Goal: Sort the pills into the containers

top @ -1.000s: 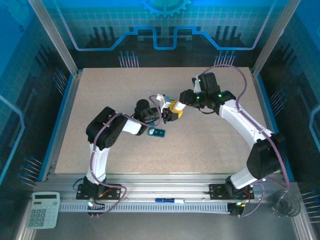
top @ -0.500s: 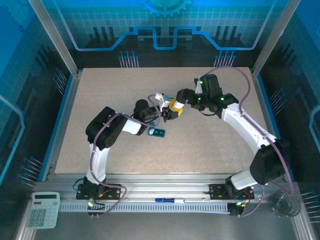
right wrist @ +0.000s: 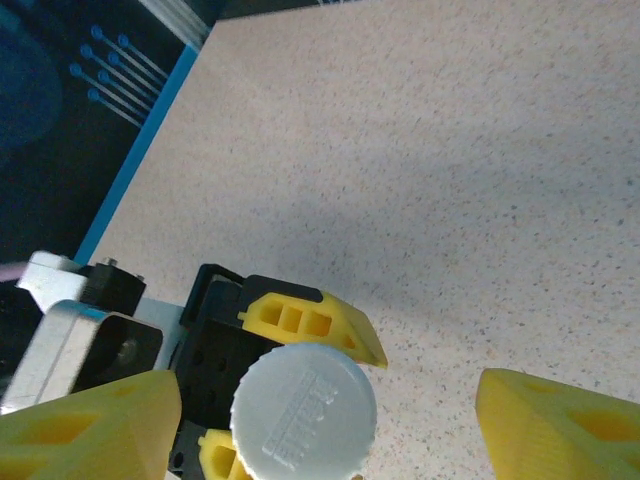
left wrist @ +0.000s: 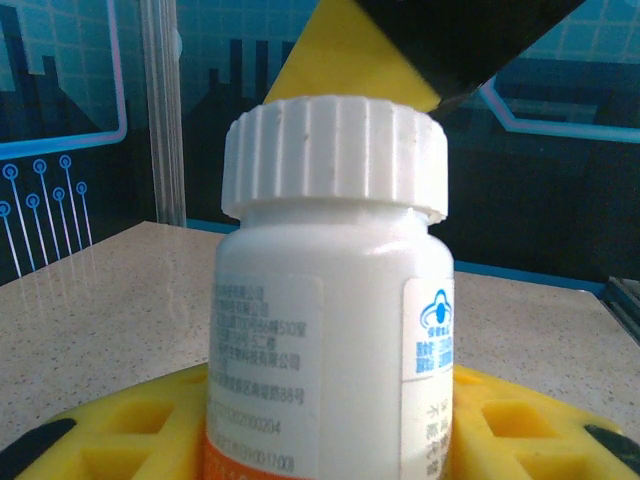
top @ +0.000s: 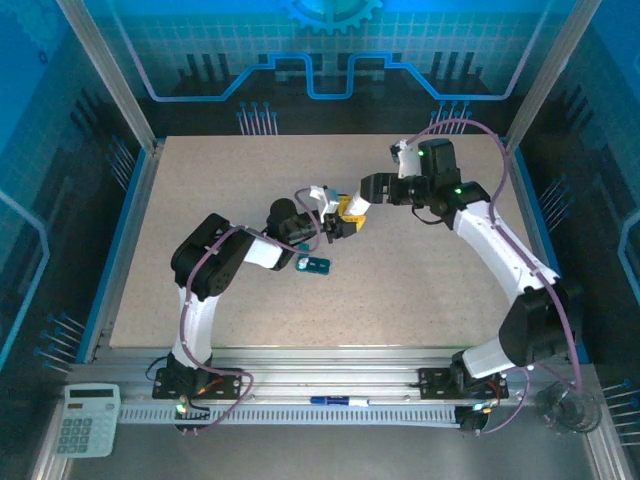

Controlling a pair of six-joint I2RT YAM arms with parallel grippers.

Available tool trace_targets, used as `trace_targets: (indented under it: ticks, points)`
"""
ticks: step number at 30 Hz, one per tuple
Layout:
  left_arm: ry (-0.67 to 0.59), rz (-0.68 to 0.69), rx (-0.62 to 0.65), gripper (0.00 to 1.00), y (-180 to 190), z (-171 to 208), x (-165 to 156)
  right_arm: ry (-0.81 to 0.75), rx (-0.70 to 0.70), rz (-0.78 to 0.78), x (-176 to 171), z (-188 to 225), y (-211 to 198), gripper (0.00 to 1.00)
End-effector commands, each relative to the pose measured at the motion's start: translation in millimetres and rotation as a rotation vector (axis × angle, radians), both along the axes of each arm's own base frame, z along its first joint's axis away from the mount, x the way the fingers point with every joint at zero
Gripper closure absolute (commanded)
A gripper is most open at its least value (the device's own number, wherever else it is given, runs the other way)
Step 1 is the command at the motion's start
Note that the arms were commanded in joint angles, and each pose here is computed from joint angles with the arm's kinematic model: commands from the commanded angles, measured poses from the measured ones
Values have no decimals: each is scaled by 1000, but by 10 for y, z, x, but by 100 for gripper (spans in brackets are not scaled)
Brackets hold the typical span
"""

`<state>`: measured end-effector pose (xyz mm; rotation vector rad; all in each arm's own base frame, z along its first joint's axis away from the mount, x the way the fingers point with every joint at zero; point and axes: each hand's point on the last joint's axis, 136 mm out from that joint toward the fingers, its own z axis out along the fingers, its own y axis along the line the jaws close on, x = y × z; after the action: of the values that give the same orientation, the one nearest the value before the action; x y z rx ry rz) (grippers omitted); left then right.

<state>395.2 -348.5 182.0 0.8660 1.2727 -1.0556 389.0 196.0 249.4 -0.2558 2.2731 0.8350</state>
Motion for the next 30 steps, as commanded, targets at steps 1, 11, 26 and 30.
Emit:
trace_targets:
  ticks: [1, 11, 26, 30]
  points:
    - [-88, -1, -44, 100, 11, 331, -39, -14, 12, 90, -35, 95, 148, 22]
    - [-85, 1, -41, 100, 16, 313, -41, 44, 5, 113, -42, -60, 219, 30]
    - [-86, 0, -41, 100, 17, 319, -53, 87, -6, 115, -55, -185, 249, 47]
    - [-86, 0, -42, 100, 20, 324, -52, 102, -9, 108, -69, -212, 253, 54]
